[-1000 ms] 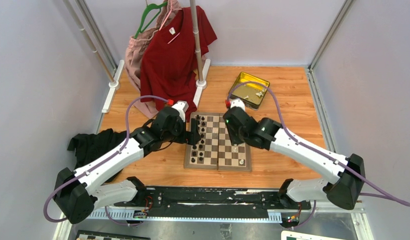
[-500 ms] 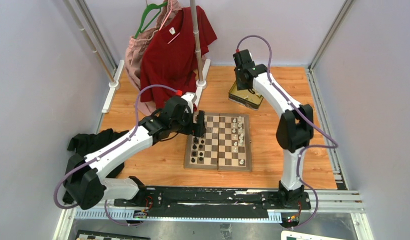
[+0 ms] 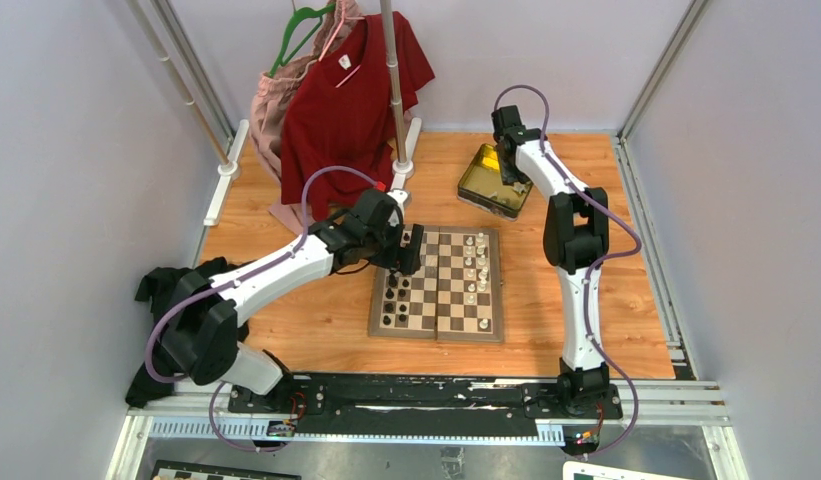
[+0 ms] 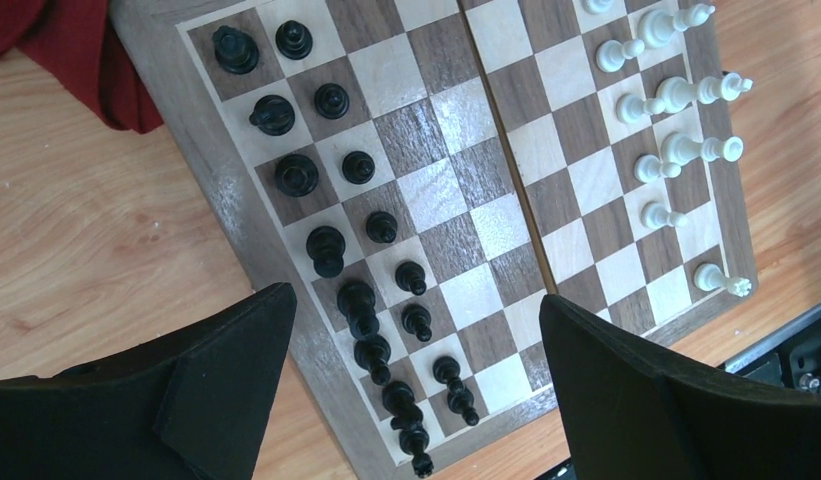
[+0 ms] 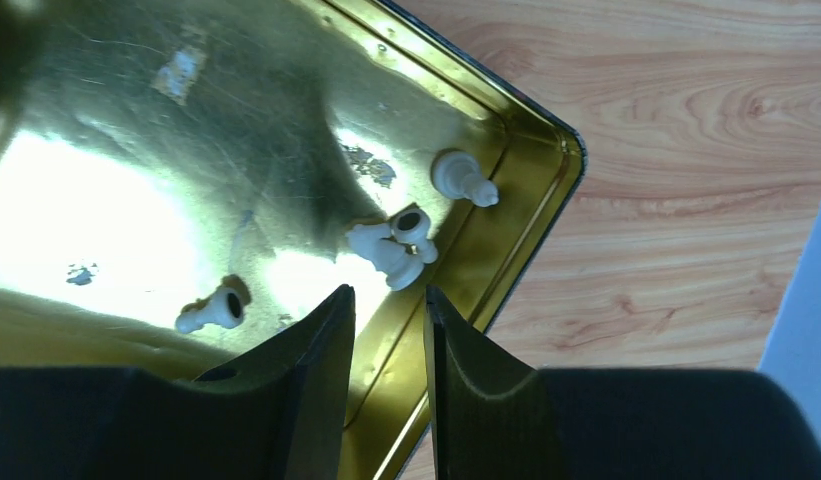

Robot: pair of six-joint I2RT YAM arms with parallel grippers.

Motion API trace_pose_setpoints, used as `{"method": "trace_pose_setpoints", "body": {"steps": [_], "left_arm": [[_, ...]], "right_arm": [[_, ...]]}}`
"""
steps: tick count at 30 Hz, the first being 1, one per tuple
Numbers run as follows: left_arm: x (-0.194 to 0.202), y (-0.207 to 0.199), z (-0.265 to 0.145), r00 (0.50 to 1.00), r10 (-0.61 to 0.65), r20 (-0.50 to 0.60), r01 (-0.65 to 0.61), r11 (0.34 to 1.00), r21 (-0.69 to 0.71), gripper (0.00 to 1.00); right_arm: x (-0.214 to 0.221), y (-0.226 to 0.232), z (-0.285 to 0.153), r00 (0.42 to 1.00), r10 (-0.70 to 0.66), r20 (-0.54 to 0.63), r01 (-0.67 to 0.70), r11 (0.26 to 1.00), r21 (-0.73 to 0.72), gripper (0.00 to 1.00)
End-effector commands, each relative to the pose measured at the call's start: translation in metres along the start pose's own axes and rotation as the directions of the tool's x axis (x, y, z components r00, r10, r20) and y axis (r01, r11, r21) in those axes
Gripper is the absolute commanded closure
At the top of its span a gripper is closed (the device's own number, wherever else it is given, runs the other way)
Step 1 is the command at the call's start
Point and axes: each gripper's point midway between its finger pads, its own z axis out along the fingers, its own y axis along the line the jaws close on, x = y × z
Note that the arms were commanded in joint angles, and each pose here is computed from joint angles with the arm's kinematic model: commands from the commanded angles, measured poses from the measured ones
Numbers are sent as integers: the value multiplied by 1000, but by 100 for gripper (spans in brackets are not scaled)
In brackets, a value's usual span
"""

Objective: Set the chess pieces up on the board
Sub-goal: Pick up the chess piece from the storage box.

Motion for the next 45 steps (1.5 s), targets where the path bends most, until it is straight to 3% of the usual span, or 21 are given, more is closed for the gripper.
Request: {"method": "trace_pose_setpoints", "body": {"steps": [1, 31, 34, 38, 45], "left_arm": [[-15, -10, 1, 999, 22, 29, -24, 999, 43, 2], [-4, -5, 14, 1000, 10, -13, -9, 998, 68, 2], [-2, -2, 14, 1000, 9, -17, -8, 998, 63, 2], [-2, 1, 13, 1000, 5, -16, -4, 998, 59, 2], [-2, 3, 10, 1000, 7, -11, -6, 998, 60, 2]], "right_arm": [[-3, -24, 0, 997, -76, -6, 76, 994, 76, 64], [28, -11, 46, 984, -149, -94, 152, 988, 34, 63], [29, -9, 48, 984, -149, -97, 152, 988, 26, 68], [32, -7, 47, 984, -145, -102, 147, 989, 14, 85], [31, -6, 36, 985, -143, -92, 145, 989, 11, 100]]}}
